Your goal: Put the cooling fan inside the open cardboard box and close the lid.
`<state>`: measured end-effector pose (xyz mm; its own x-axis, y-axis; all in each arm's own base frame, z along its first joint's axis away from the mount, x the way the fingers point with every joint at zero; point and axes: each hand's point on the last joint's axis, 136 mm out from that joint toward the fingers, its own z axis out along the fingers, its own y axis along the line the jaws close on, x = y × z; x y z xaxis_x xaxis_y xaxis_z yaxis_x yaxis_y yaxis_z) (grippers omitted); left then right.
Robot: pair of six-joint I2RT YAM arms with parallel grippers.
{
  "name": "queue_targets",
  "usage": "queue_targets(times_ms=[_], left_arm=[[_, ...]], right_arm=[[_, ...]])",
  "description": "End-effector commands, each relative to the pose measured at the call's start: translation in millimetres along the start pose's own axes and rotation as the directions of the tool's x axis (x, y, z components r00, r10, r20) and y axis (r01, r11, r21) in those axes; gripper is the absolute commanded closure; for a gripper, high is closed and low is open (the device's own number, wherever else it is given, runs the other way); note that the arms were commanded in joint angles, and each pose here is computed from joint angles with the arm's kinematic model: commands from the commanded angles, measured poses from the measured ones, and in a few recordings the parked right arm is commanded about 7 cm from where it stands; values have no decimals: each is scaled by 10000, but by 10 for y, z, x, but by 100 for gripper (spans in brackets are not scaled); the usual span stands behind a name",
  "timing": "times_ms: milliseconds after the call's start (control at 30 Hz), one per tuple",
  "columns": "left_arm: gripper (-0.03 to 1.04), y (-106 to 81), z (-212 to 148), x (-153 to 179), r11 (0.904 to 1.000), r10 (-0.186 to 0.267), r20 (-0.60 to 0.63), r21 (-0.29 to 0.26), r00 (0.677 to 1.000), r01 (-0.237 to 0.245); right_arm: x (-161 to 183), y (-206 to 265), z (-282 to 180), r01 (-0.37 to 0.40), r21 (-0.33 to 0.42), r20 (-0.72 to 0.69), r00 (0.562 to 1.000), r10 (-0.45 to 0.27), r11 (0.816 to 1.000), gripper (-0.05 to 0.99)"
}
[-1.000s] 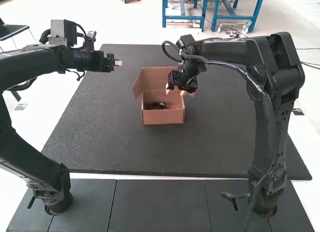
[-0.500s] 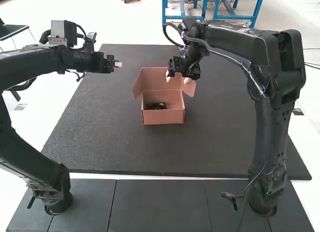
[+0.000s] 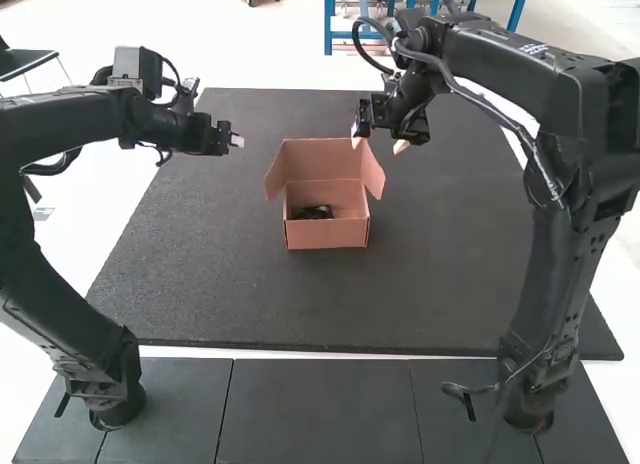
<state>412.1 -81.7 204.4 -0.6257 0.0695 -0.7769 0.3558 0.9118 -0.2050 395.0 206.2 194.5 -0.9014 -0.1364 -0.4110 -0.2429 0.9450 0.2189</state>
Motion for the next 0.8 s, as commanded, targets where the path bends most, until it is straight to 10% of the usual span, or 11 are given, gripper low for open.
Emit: queue_targets(times_ms=[0,767], left_arm=[[6,21,8,-207,9977,603,220,-330,9979,-595],[6,-253,395,-287,9881,1323,-957,-662,9866,-1390]], right_arm=[[-23,-106,-82,80,158,195,9998,-83,9998,6],[159,-211,164,1154,-73,-544,9918,-1156,9933,13]])
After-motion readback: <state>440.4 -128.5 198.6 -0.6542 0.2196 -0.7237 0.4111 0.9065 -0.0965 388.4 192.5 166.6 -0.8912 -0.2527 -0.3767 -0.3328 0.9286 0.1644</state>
